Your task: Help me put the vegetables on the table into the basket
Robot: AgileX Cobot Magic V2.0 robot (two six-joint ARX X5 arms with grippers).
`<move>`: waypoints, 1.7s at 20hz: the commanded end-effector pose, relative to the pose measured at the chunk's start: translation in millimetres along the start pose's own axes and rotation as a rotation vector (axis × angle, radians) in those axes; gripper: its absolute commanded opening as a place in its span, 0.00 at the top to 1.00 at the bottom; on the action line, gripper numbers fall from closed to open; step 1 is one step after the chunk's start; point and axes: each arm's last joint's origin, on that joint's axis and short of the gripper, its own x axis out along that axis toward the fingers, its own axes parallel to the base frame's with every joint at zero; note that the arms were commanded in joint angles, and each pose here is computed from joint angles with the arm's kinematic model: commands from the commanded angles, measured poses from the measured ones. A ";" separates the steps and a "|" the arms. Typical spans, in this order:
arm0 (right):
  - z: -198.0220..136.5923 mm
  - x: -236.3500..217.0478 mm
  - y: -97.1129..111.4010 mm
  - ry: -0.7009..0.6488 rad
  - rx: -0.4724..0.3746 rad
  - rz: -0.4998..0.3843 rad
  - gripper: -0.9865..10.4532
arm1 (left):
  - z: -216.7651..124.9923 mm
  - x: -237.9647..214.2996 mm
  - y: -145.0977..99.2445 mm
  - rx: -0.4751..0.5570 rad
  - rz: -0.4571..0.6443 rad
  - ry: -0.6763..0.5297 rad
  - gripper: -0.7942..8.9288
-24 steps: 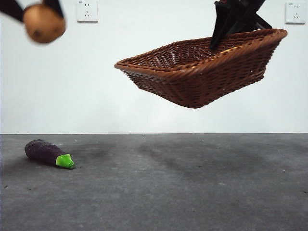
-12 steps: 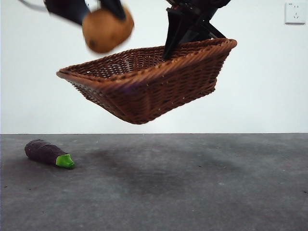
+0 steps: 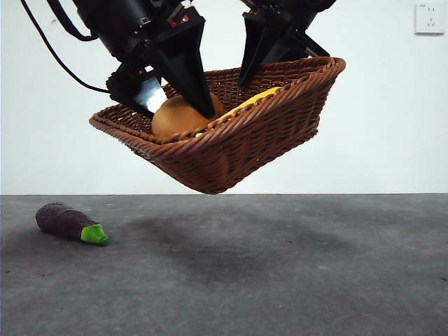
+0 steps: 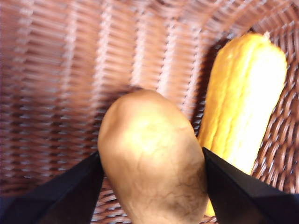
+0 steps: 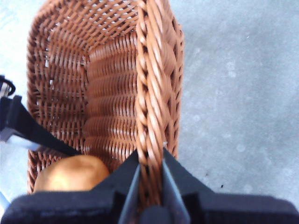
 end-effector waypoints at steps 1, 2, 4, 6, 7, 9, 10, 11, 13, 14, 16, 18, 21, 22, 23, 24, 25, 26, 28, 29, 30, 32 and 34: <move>1.4 2.4 -0.4 -0.011 0.008 0.015 0.92 | -0.8 3.0 -0.7 -0.031 -0.008 0.008 0.81; 1.4 2.4 -0.4 -0.011 0.007 0.015 0.92 | -0.8 3.2 -1.6 -0.037 -0.015 0.009 0.67; 1.2 2.4 -0.4 -0.009 0.002 0.015 0.92 | -0.4 2.5 -2.8 -0.068 -0.037 0.003 0.51; 1.0 2.4 -0.4 -0.007 -0.005 0.015 0.92 | 0.0 -1.6 -3.8 -0.081 -0.032 -0.008 0.50; 1.0 2.4 -0.5 -0.008 -0.006 0.014 0.92 | 0.4 -5.0 -4.6 -0.089 -0.030 -0.018 0.50; 1.1 2.3 -0.7 -0.009 -0.008 0.014 0.92 | 0.9 -13.9 -3.7 -0.124 -0.015 -0.043 0.50; 1.2 2.3 -0.8 -0.010 -0.009 0.011 0.92 | 1.0 -18.8 -2.8 -0.153 -0.010 -0.058 0.50; 1.4 2.3 -0.7 -0.012 -0.010 0.011 0.92 | 1.0 -25.0 -1.3 -0.185 -0.002 -0.078 0.50; 1.5 1.5 -2.8 -0.013 -0.010 0.008 0.92 | 0.1 -39.6 1.5 -0.248 0.024 -0.119 0.50; 1.6 0.2 -5.7 -0.017 -0.009 0.003 0.92 | -0.8 -48.0 3.0 -0.278 0.053 -0.142 0.50; 1.9 -3.3 -14.3 -0.024 -0.003 -0.011 0.92 | -3.9 -69.3 8.0 -0.346 0.147 -0.204 0.50; 1.9 -11.0 -31.4 -0.042 0.033 -0.029 0.92 | -8.9 -90.6 14.7 -0.449 0.251 -0.271 0.50; -0.1 -26.5 -61.2 -0.075 0.095 -0.036 0.92 | -18.5 -109.6 33.3 -0.617 0.348 -0.327 0.50; -1.3 -32.4 -70.1 -0.087 0.111 -0.048 0.92 | -21.1 -110.1 41.3 -0.664 0.365 -0.327 0.50; -2.4 -37.9 -77.9 -0.099 0.124 -0.060 0.92 | -23.2 -108.8 49.9 -0.716 0.386 -0.325 0.50; -3.4 -42.6 -83.2 -0.109 0.121 -0.064 0.92 | -24.6 -104.5 58.8 -0.764 0.413 -0.317 0.50; -4.4 -47.2 -87.6 -0.118 0.126 -0.062 0.92 | -26.7 -98.6 68.9 -0.807 0.446 -0.297 0.50; -5.2 -50.0 -91.6 -0.125 0.127 -0.052 0.92 | -29.8 -90.6 80.0 -0.863 0.463 -0.269 0.50; -6.0 -52.0 -94.5 -0.130 0.120 -0.043 0.92 | -34.0 -71.7 98.0 -0.957 0.471 -0.216 0.50; -5.9 -52.0 -94.3 -0.131 0.113 -0.037 0.92 | -36.4 -60.9 106.5 -0.993 0.489 -0.185 0.50; -5.9 -52.0 -94.0 -0.131 0.106 -0.030 0.92 | -39.0 -51.6 113.1 -1.026 0.504 -0.157 0.50; -5.8 -52.0 -93.8 -0.132 0.094 -0.024 0.92 | -44.3 -32.7 125.8 -1.094 0.513 -0.107 0.49; -5.8 -52.0 -93.8 -0.132 0.090 -0.024 0.92 | -51.2 -15.7 137.3 -1.138 0.533 -0.053 0.49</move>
